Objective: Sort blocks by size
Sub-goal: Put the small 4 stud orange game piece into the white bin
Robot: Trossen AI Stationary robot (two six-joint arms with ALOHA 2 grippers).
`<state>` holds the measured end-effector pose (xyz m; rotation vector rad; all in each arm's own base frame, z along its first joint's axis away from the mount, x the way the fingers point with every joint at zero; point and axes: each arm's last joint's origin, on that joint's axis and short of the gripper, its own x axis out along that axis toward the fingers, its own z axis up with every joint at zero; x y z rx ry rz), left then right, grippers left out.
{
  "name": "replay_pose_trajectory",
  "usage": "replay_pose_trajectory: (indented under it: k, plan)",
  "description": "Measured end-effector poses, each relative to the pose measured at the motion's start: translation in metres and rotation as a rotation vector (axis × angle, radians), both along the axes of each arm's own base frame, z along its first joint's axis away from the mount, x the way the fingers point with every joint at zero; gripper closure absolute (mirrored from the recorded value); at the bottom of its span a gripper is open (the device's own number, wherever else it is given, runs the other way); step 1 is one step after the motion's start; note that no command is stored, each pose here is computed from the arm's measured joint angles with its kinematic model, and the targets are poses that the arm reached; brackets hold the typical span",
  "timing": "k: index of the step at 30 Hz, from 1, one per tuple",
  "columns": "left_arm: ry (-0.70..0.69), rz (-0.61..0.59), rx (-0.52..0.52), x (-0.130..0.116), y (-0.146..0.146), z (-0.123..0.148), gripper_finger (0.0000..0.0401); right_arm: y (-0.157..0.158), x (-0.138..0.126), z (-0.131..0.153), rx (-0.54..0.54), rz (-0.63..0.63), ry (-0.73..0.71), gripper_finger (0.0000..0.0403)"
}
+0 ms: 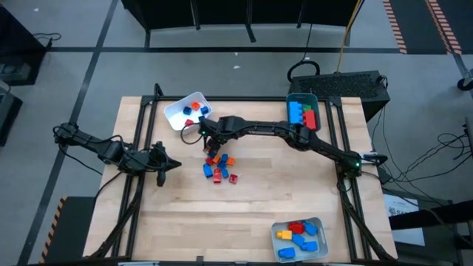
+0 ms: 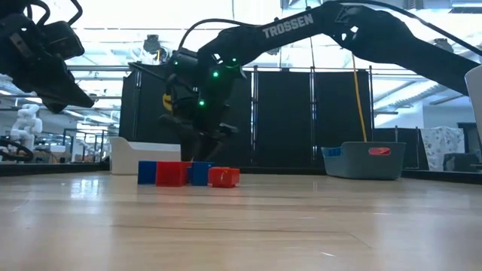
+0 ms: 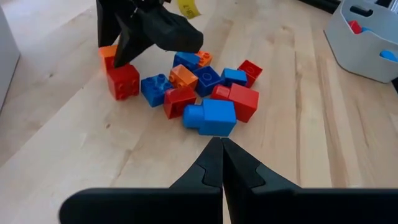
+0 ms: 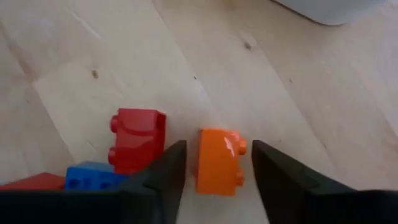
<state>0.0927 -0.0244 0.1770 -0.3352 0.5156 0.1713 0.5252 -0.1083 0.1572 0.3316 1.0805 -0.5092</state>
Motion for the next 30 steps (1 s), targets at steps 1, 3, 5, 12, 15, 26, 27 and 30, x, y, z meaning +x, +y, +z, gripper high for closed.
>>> replay_pose_trajectory:
  k: [1,3,5,12,15,26,27,30]
  plan:
    - [0.001,0.0,0.0,0.0,0.0,0.0,0.0399,0.0,-0.001,0.0,0.001,0.001,0.005,0.0266]
    - [0.0,0.001,-0.001,0.0,0.0,0.0,0.0399,0.0,-0.001,-0.001,0.0,0.017,0.016,0.0306]
    - [0.0,0.001,-0.001,0.0,0.0,0.0,0.0399,-0.001,-0.002,-0.001,-0.003,0.02,0.025,0.0345]
    - [-0.001,0.002,-0.003,0.0,0.0,0.0,0.0399,-0.001,-0.001,0.002,-0.01,0.023,0.014,0.0374]
    - [-0.001,0.002,-0.003,0.0,0.0,0.0,0.0399,-0.001,-0.001,0.002,-0.012,0.024,0.009,0.0374]
    - [-0.002,0.002,-0.003,0.0,0.0,0.0,0.0399,-0.005,0.015,0.025,-0.064,0.022,-0.222,0.0374]
    - [-0.002,0.002,-0.003,0.0,0.0,0.0,0.0399,-0.006,0.017,0.028,-0.073,0.024,-0.253,0.0374]
    - [-0.002,0.002,-0.003,0.0,0.0,0.0,0.0399,-0.01,0.023,0.033,-0.107,0.023,-0.336,0.0374]
